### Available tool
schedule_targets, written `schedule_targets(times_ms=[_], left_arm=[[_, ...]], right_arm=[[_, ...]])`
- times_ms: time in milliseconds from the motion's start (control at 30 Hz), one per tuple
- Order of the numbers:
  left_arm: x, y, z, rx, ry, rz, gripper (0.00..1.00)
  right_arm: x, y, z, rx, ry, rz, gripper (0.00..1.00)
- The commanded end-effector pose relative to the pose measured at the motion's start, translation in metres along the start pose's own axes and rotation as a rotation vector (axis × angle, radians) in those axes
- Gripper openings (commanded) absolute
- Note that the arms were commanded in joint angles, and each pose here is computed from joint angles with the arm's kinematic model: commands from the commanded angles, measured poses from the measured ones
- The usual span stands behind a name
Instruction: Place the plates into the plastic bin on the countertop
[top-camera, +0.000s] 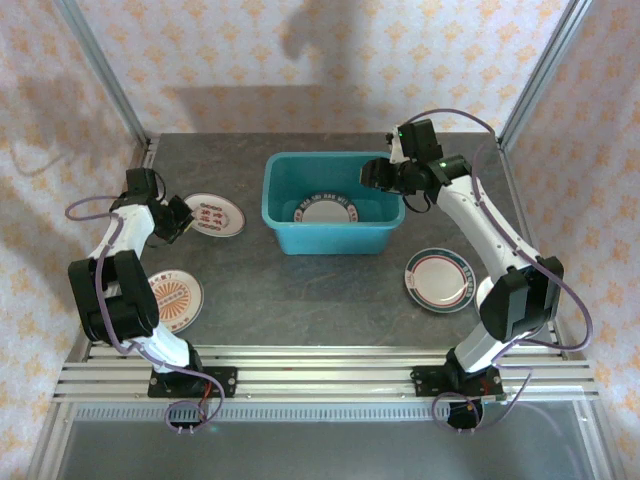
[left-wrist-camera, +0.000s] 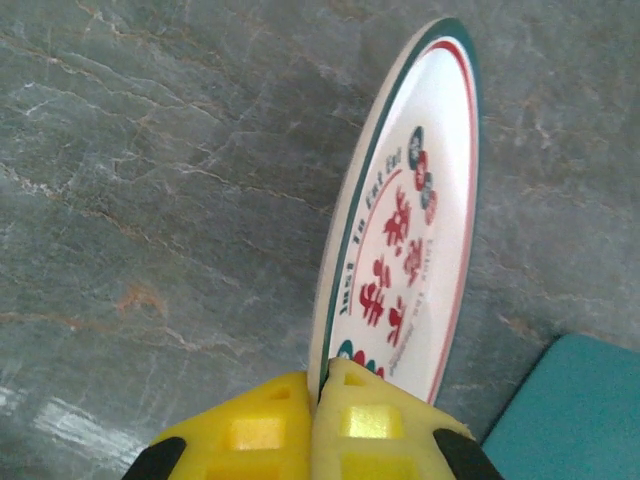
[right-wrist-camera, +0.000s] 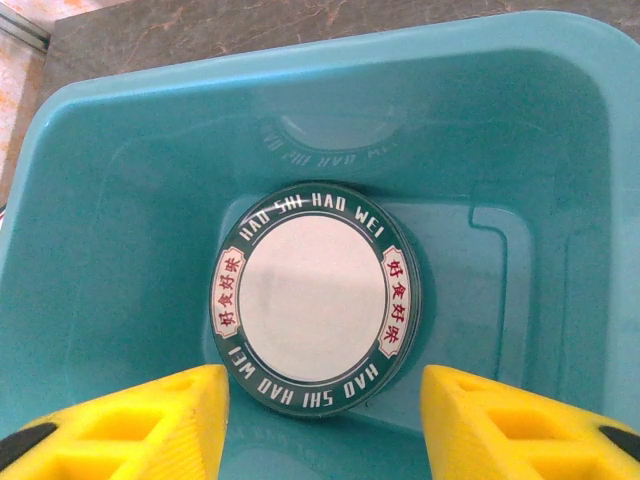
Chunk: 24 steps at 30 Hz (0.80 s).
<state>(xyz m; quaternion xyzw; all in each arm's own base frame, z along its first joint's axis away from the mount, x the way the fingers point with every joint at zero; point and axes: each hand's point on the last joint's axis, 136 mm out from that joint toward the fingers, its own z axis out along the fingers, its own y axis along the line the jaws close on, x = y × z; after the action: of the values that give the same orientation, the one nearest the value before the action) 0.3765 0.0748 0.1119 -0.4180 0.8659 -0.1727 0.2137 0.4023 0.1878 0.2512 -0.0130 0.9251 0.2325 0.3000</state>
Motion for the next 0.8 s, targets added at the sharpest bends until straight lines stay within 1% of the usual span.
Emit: schedule_targets(times_ms=[0,100,333,433,567,767], left_arm=[[-0.013,-0.026,-0.033,0.035,-0.087,0.028,0.0],[-0.019,-0.041,-0.052,0.07,-0.135,0.041,0.0],[-0.025,-0.071,-0.089,0.142,-0.194,0.081,0.0],[-0.028,-0.086,-0.111,0.189,-0.237,0.091,0.0],[-0.031,-0.12,-0.142,0.28,-0.288,0.134,0.0],[-0.024,-0.176,-0.18,0.416,-0.301,0.207,0.0]], right_arm=[[-0.015,0.01,-0.011,-0.031,-0.05,0.003,0.53],[-0.015,0.013,-0.013,-0.045,-0.05,0.001,0.53],[-0.02,0.015,-0.019,-0.044,-0.065,-0.017,0.53],[-0.024,0.019,-0.021,-0.058,-0.067,-0.024,0.53],[-0.029,0.028,-0.021,-0.096,-0.064,-0.025,0.53],[-0.044,0.054,-0.024,-0.207,-0.055,-0.038,0.53]])
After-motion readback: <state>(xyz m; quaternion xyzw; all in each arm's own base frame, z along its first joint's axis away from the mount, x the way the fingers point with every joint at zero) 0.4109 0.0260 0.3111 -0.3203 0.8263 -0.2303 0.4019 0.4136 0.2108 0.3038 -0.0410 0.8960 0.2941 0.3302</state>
